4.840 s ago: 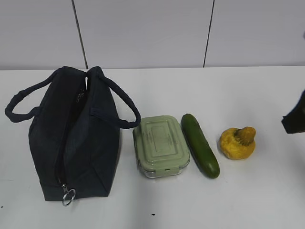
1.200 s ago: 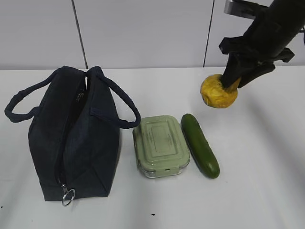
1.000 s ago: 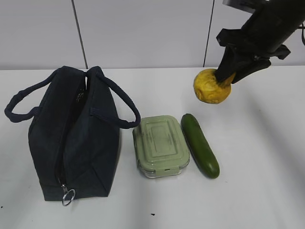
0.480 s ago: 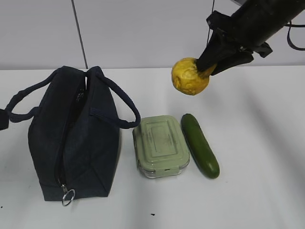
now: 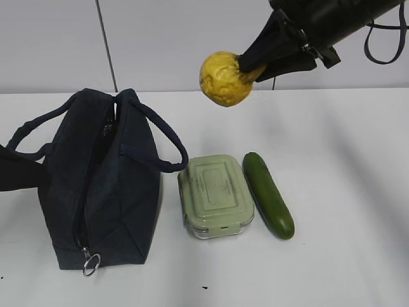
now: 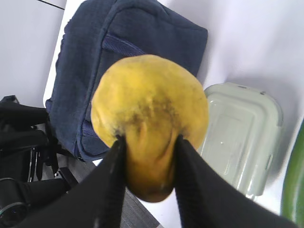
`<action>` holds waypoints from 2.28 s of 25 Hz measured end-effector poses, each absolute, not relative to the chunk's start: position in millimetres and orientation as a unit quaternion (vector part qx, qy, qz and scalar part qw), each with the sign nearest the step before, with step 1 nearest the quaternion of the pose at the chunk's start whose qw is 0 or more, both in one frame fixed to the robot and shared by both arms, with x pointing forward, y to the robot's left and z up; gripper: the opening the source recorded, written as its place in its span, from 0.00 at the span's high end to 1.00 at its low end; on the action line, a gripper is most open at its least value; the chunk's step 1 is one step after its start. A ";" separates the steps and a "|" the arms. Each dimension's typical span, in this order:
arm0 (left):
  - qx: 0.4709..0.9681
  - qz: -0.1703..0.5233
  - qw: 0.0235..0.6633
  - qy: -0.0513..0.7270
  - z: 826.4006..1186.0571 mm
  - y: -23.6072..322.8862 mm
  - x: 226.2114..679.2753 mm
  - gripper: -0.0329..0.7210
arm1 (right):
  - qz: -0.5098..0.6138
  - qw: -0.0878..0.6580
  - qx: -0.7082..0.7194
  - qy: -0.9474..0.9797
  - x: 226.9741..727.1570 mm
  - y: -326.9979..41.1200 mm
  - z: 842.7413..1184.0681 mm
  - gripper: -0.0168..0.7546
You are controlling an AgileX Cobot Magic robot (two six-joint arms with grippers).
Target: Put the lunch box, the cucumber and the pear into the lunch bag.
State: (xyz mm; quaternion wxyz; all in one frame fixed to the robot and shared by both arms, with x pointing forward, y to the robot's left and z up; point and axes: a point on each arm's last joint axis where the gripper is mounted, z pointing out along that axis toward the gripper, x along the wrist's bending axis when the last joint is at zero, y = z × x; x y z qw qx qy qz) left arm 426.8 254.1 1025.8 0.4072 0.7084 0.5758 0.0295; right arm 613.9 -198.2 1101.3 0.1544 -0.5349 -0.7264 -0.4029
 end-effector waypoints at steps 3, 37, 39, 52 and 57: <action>0.719 0.020 0.402 0.567 1018.0 248.5 433.2 0.49 | -0.406 0.159 -0.522 -0.733 611.7 -189.7 1102.0 0.66; 0.709 0.007 0.402 0.580 1002.2 231.2 448.9 0.98 | -0.515 0.152 -0.431 -0.725 634.1 -50.9 1024.0 0.66; 0.709 0.007 0.402 0.580 1002.2 231.2 448.9 0.98 | -0.511 0.141 -0.438 -0.726 638.0 -51.0 1016.7 0.66; 0.708 0.007 0.402 0.580 1002.3 231.1 449.0 0.98 | -0.501 0.083 -0.464 -0.726 651.5 -54.5 1000.0 0.52; 0.708 0.007 0.402 0.581 1002.3 231.2 449.1 0.98 | -0.502 0.100 -0.454 -0.729 649.1 -52.5 1003.0 0.44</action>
